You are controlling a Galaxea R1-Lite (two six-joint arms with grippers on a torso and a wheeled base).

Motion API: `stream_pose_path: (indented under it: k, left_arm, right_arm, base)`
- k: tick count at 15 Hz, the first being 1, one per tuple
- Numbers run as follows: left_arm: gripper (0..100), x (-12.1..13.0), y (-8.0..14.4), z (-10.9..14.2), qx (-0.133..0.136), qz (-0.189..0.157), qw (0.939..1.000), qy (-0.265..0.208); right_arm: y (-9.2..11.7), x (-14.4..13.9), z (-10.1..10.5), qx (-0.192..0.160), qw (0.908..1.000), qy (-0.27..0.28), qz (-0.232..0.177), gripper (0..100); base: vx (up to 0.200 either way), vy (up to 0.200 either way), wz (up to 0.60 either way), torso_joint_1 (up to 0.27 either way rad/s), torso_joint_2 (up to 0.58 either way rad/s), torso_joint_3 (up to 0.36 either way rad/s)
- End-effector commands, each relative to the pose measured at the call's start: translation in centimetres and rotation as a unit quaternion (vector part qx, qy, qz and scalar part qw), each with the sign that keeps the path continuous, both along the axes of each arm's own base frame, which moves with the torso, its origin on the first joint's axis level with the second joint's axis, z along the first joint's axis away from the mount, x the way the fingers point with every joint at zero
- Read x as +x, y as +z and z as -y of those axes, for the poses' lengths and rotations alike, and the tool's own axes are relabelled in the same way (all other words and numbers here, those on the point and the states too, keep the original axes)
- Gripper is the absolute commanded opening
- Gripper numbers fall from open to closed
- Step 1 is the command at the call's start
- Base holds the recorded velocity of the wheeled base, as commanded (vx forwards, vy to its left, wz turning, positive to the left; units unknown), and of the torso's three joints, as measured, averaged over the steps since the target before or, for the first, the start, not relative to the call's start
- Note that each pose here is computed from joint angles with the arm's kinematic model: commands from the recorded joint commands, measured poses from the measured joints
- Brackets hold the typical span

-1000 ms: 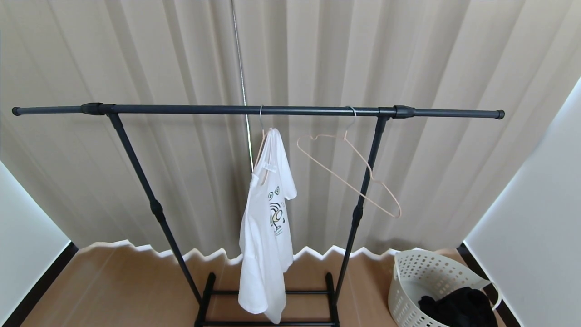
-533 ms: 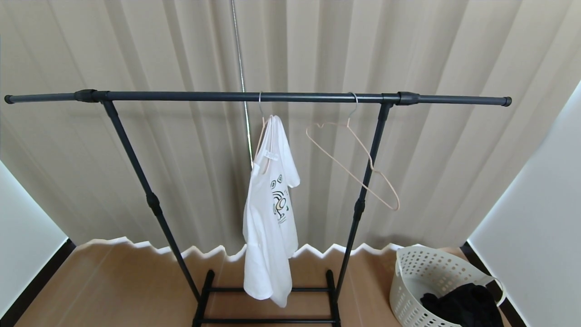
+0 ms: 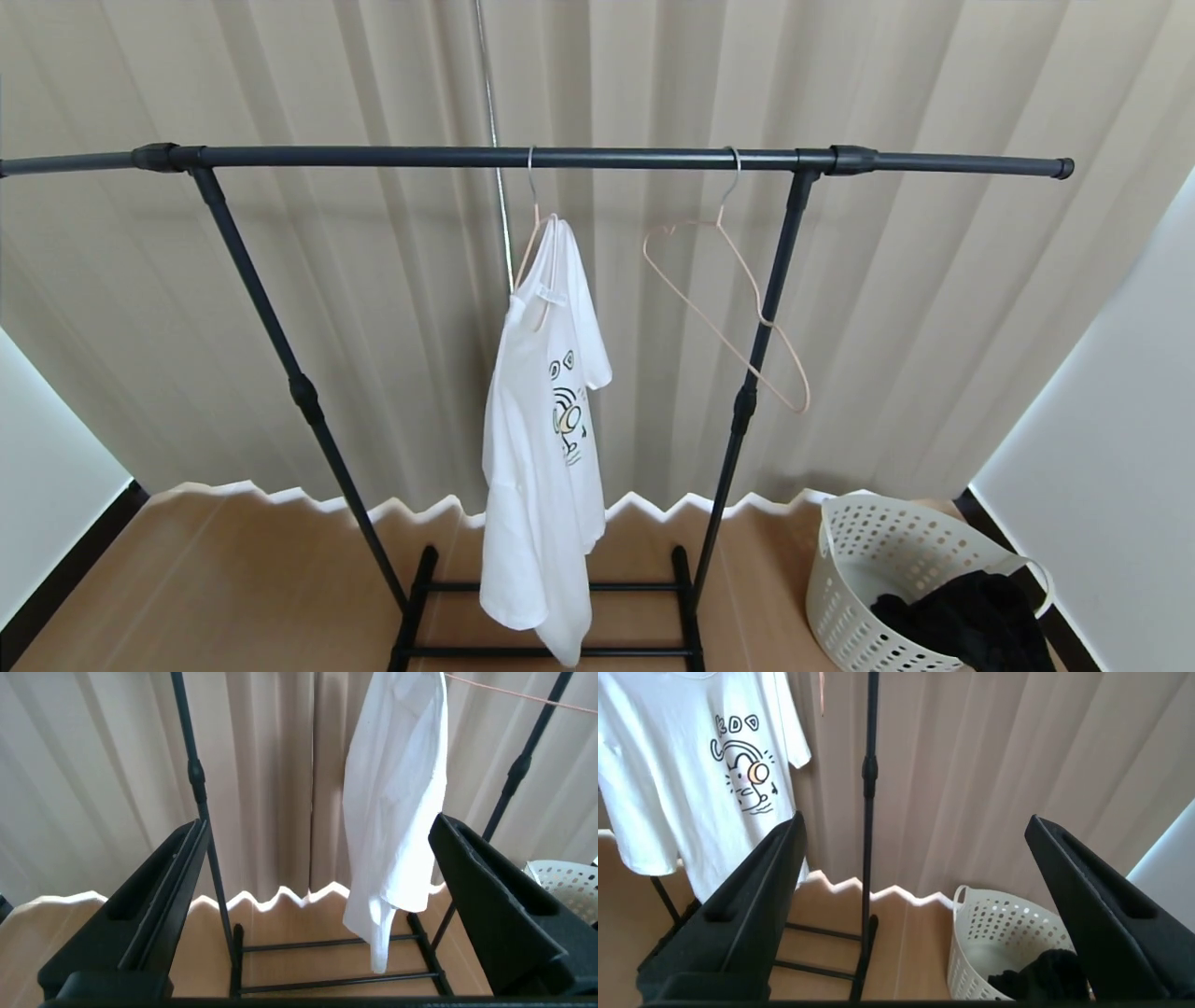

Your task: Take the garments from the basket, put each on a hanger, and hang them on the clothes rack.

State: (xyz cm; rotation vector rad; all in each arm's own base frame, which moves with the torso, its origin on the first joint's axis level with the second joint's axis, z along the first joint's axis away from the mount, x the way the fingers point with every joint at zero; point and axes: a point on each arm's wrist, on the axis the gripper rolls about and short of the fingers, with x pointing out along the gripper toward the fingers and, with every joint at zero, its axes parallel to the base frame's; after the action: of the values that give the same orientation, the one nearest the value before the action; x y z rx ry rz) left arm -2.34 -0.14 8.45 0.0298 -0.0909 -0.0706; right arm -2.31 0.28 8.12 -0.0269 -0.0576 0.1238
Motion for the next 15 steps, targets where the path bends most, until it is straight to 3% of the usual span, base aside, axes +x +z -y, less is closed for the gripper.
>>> stream_pose_path:
  k: [1,15]
  left_arm:
    - [100,0.01,0.01,0.0,0.0,0.0,1.0,0.0]
    - [100,0.01,0.01,0.0,0.0,0.0,1.0,0.001]
  right_arm:
    - [0.03,0.01,0.0,-0.001,1.0,0.0,0.0,100]
    - [0.03,0.01,0.0,0.0,1.0,0.0,0.0,100]
  base:
    - [0.0,0.0,0.0,-0.168,0.43,0.271]
    - [0.0,0.0,0.0,-0.187,0.52,0.331]
